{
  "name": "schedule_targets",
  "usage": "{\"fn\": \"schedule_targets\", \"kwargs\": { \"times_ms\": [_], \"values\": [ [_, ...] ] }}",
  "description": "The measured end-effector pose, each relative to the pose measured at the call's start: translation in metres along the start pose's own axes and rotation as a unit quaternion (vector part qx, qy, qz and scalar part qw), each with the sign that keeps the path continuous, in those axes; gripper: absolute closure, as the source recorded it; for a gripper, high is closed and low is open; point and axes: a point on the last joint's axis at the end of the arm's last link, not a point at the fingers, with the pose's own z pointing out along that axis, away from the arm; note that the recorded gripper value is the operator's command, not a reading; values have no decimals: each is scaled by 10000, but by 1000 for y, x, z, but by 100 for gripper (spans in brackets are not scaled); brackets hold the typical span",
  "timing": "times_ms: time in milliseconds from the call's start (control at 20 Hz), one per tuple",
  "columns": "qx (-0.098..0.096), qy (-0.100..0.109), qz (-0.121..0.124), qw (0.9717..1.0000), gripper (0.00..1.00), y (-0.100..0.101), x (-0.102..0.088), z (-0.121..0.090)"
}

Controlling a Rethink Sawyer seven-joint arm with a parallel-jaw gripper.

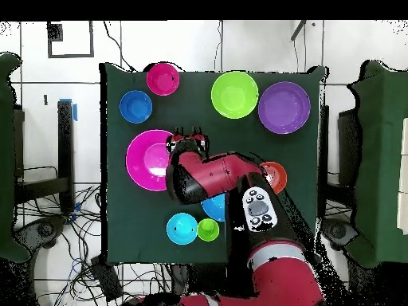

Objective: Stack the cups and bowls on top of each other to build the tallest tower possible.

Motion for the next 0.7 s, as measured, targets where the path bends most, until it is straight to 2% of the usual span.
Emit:
{"fn": "schedule_targets", "kwargs": {
  "times_ms": [400, 700],
  "values": [
    [-73, -12, -54, 10000, 0, 10, -2, -5],
    [-158, 14, -250, 9996, 0, 25, 4, -5]
  ]
}}
